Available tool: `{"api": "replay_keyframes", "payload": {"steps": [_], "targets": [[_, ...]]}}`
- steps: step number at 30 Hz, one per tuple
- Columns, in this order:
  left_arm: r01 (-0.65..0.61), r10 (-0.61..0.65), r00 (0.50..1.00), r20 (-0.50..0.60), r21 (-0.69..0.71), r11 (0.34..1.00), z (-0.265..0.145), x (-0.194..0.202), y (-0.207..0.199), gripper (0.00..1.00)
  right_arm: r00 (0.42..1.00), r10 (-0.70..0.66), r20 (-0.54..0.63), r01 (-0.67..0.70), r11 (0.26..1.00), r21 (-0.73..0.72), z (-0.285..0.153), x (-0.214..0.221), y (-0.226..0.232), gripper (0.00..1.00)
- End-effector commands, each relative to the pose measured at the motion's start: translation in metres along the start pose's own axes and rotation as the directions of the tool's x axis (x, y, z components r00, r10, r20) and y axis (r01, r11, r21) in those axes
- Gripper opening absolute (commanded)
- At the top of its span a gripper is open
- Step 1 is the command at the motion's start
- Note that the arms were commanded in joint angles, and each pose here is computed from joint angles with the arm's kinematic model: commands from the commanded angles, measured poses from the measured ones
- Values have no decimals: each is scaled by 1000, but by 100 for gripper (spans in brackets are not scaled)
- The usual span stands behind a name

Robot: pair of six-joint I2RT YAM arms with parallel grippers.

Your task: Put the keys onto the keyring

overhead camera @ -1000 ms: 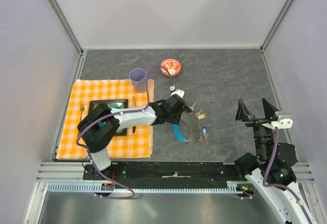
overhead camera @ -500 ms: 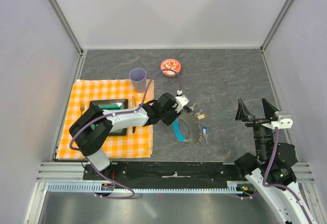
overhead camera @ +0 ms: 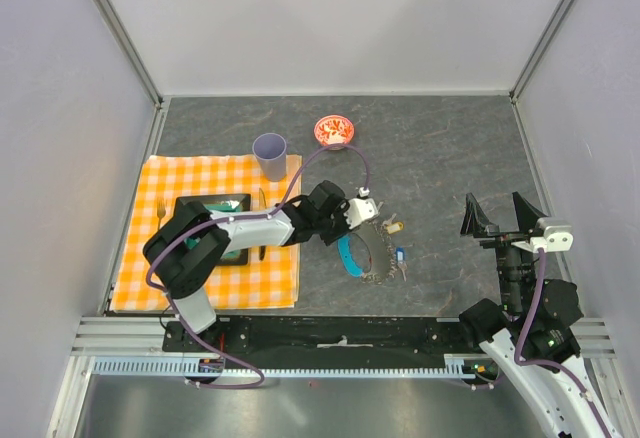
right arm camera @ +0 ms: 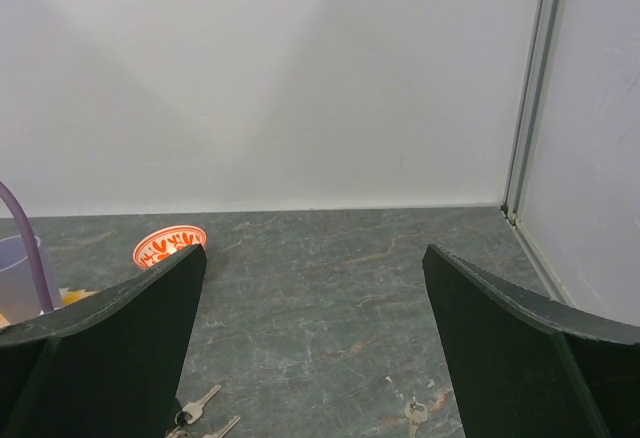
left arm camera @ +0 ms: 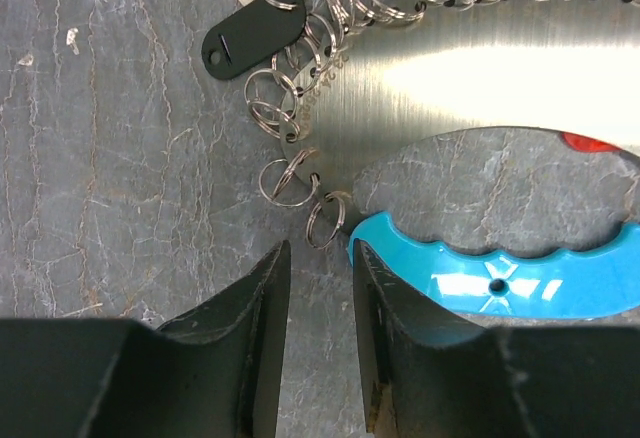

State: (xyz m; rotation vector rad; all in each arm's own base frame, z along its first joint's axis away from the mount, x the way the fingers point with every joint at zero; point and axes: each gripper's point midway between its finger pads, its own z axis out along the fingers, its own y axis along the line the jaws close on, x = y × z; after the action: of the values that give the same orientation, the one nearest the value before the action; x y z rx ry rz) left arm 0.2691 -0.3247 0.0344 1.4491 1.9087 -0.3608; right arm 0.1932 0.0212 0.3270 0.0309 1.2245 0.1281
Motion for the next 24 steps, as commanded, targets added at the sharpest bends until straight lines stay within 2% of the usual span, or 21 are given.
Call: {"api": "replay_keyframes", "payload": {"steps": [1,5,16,18,19,24], "targets": [[-62,61,997,41,24,998,6,-5,6,38,1000,4,21,-4,1000,-5,0,-9,0,98],[-62,60,997,44,39,997,11,-7,7,33,1000,4,21,-3,1000,-6,-1,-8,0,98],[-54,52,998,23,86,995,19,1,1,32,1000,1,20,-1,1000,-5,0,-8,0,98],[-51,49,998,26,98,994,20,1,-1,31,1000,1,18,-1,1000,-8,0,-8,1,98],[-53,51,998,27,104,993,21,0,-2,24,1000,1,18,-1,1000,-6,0,-7,0,98],[-48,43,998,39,134,990,21,-2,-7,23,1000,1,20,-1,1000,-6,0,-8,0,98]]}}
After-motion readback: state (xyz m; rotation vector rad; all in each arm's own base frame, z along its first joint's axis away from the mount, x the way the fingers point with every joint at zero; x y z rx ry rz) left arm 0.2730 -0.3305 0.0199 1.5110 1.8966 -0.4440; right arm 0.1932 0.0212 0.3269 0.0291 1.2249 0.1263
